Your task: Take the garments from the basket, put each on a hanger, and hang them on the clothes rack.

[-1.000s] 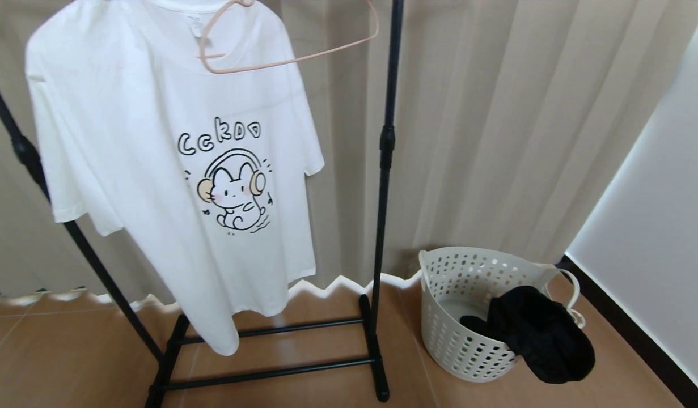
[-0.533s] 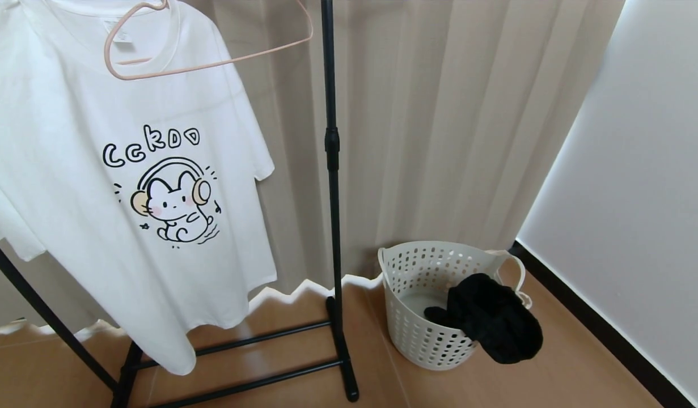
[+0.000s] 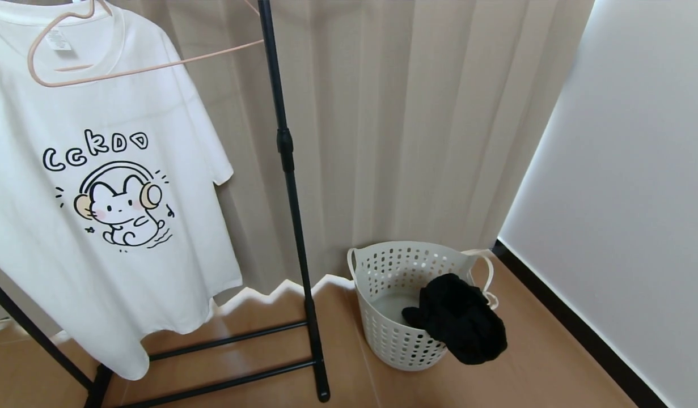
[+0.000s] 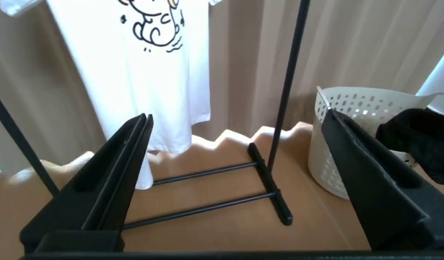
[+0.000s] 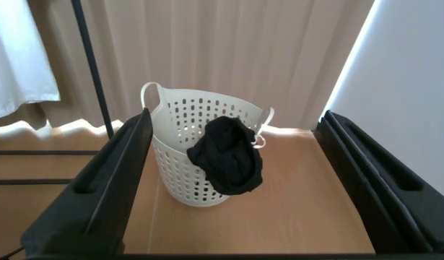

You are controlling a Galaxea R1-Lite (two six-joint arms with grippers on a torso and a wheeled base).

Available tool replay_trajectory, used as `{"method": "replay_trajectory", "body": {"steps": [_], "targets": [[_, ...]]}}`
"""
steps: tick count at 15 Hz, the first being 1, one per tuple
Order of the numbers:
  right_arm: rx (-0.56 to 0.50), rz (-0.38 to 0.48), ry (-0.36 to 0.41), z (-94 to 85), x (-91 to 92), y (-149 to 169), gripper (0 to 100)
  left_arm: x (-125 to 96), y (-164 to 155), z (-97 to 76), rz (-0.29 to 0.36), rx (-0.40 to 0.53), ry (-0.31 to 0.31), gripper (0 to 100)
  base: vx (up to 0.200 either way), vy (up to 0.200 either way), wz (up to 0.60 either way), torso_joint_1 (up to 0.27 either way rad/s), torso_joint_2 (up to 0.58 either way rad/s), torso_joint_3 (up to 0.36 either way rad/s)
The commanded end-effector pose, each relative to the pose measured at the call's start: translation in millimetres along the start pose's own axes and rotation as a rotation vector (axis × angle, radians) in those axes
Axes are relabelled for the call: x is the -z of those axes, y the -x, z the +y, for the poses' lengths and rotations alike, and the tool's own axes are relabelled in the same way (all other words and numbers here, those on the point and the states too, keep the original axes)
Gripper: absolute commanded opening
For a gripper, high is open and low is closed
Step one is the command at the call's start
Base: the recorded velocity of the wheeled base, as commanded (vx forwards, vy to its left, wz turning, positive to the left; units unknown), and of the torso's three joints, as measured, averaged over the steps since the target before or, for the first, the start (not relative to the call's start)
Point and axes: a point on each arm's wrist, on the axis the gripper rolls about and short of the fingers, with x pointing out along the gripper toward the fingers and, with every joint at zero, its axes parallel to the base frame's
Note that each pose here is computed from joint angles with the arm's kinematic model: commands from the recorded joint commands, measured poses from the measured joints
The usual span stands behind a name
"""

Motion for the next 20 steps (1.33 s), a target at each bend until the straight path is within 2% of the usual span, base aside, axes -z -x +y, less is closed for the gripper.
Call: {"method": "replay_trajectory", "body": {"steps": [1,6,9,14,17,20], "targets": [[0.0,-0.001,0.0,0.0,-0.1,0.0,100,0.1,-0.1,0.0,0.002,-0.001,0.001,100,0.0,0.0,-0.6,-0.002,0.0,0.002],[-0.002,-0.001,0.001,0.1,-0.1,0.0,100,0.1,-0.1,0.0,0.002,-0.001,0.002,100,0.0,0.0,0.0,0.0,0.0,0.0],[-0.002,-0.003,0.001,0.1,-0.2,0.0,100,0.1,0.0,0.1,0.001,-0.002,0.002,100,0.0,0.0,-0.6,0.002,0.0,0.005],[0.0,-0.003,0.001,0.0,-0.2,0.0,100,0.2,-0.1,0.1,0.004,-0.002,0.007,100,0.0,0.0,0.0,0.0,0.0,0.0],[0.0,-0.003,0.001,0.0,-0.2,0.0,100,0.2,-0.1,0.1,0.004,-0.004,0.007,100,0.2,0.0,0.0,-0.002,0.0,0.002],[0.0,-0.003,0.001,0.0,-0.2,0.0,100,0.1,0.0,0.1,0.001,-0.005,0.007,100,0.0,0.0,0.0,0.0,0.0,0.0]]}}
